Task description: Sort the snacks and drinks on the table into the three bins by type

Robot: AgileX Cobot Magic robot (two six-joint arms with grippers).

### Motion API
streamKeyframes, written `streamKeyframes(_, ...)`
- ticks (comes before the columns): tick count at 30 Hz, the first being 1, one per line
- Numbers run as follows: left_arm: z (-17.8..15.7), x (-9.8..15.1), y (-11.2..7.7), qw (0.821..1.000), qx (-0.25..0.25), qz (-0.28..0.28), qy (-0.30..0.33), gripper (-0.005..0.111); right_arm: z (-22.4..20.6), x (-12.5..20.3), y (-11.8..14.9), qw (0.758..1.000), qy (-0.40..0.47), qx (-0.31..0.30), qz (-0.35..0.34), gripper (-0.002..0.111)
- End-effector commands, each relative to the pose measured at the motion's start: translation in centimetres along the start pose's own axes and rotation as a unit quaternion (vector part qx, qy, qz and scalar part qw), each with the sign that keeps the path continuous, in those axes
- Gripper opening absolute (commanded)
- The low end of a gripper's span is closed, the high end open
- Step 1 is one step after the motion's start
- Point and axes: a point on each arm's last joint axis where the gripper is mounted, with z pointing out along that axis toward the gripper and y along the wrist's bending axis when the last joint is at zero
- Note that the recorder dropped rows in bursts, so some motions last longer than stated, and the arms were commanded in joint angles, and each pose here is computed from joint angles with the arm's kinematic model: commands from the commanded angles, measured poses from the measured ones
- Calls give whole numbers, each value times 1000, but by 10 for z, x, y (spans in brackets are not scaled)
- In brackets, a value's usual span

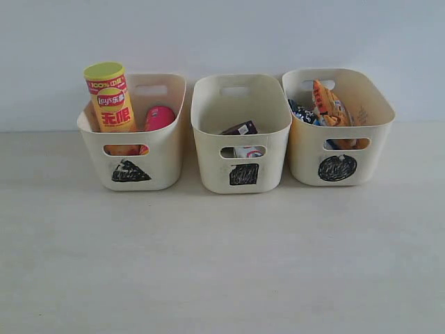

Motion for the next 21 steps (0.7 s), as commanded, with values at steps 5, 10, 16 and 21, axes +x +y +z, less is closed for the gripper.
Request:
streamKeyframes(5, 0, 0, 0, 1000, -2, 1, -4, 4, -1, 1, 0, 1000, 2, -1, -4, 1)
streamKeyframes(10, 0, 0, 0, 1000, -2, 1, -4, 4, -1, 1, 0, 1000, 2, -1, -4, 1)
streamKeyframes(16, 0, 0, 0, 1000, -2, 1, -4, 4, -1, 2, 0, 1000, 4, -1, -4, 1)
streamKeyframes(21, 0, 0, 0, 1000, -2, 1, -4, 4, -2, 11, 0, 997, 58, -4, -46, 1)
